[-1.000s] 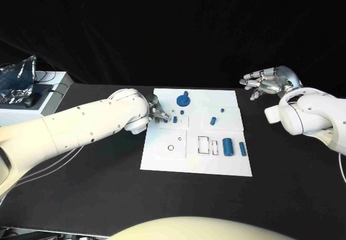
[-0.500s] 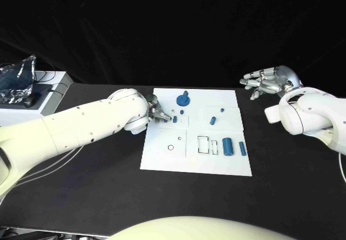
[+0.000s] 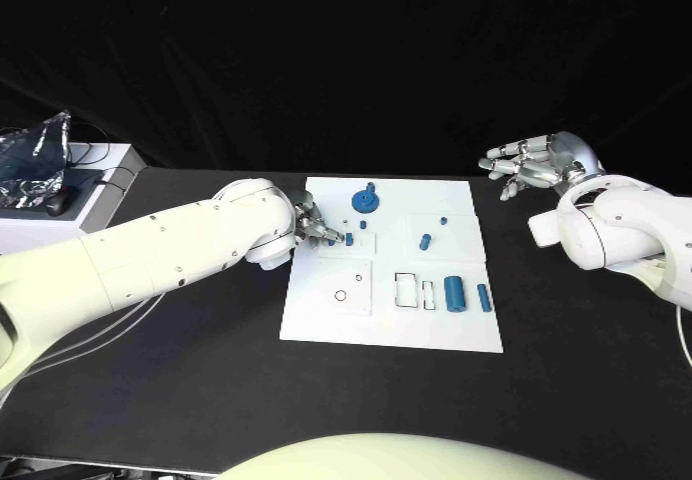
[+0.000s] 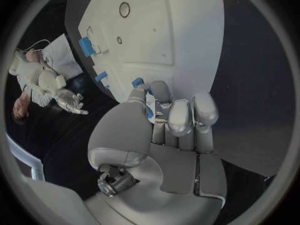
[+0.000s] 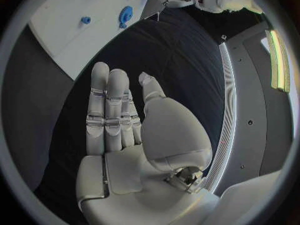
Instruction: Assemble the parts on the task board
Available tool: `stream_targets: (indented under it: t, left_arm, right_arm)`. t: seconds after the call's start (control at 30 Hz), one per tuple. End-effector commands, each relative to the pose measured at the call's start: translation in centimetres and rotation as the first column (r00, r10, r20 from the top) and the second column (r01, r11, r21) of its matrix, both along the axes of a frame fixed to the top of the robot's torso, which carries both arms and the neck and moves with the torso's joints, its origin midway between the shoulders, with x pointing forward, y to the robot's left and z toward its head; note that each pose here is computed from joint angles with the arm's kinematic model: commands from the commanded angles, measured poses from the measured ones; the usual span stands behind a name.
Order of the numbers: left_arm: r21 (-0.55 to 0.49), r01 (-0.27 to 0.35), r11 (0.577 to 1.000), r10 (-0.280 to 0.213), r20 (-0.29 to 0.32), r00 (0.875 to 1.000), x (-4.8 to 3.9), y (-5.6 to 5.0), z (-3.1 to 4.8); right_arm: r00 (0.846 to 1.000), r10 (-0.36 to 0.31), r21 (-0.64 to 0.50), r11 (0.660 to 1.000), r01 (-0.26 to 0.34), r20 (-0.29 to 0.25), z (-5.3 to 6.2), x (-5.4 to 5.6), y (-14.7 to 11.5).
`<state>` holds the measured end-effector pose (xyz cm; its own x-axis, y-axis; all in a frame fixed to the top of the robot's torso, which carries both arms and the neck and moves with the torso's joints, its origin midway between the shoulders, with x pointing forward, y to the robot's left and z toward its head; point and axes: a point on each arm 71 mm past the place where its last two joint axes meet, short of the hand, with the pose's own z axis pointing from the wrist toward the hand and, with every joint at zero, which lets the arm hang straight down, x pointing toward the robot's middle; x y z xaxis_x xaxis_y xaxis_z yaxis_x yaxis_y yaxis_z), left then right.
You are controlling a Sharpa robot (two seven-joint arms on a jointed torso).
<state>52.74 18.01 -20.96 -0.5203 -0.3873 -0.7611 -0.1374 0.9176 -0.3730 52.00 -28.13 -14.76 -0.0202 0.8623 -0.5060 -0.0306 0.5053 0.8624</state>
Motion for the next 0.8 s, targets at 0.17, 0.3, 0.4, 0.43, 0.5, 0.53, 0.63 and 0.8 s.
stream_targets:
  t: [0.17,0.3,0.4,0.43,0.5,0.53,0.63,0.8]
  left_arm:
    - [-0.011,0.020,1.000,-0.020,-0.008,1.000,-0.31,-0.1,0.18]
    - [-0.025,0.021,0.999,-0.021,-0.003,1.000,-0.39,-0.1,0.55]
    - [-0.035,0.022,0.999,-0.022,0.002,1.000,-0.42,-0.1,0.90]
    - [-0.039,0.022,0.999,-0.022,0.004,1.000,-0.43,-0.1,1.04]
    - [-0.043,0.022,0.999,-0.021,0.007,1.000,-0.42,-0.1,1.22]
    - [-0.046,0.021,0.999,-0.021,0.009,1.000,-0.42,-0.1,1.36]
    - [-0.059,0.019,0.998,-0.018,0.019,1.000,-0.39,0.0,1.95]
    - [-0.098,0.019,0.995,-0.016,0.035,0.999,-0.42,0.1,3.05]
  right_arm:
    - [1.000,0.015,-0.002,1.000,-0.015,0.009,0.0,0.0,0.1]
    - [1.000,0.014,-0.002,1.000,-0.014,0.008,0.0,0.0,0.0]
    - [1.000,0.014,-0.002,1.000,-0.014,0.008,0.0,0.0,0.0]
    - [1.000,0.014,-0.002,1.000,-0.014,0.008,0.0,0.0,0.0]
    - [1.000,0.014,-0.002,1.000,-0.014,0.008,-0.1,0.0,0.0]
    - [1.000,0.014,-0.003,1.000,-0.014,0.008,-0.1,0.0,0.0]
    - [1.000,0.014,-0.003,1.000,-0.014,0.007,-0.1,0.0,0.0]
    - [1.000,0.013,-0.003,1.000,-0.013,0.007,-0.1,0.0,0.0]
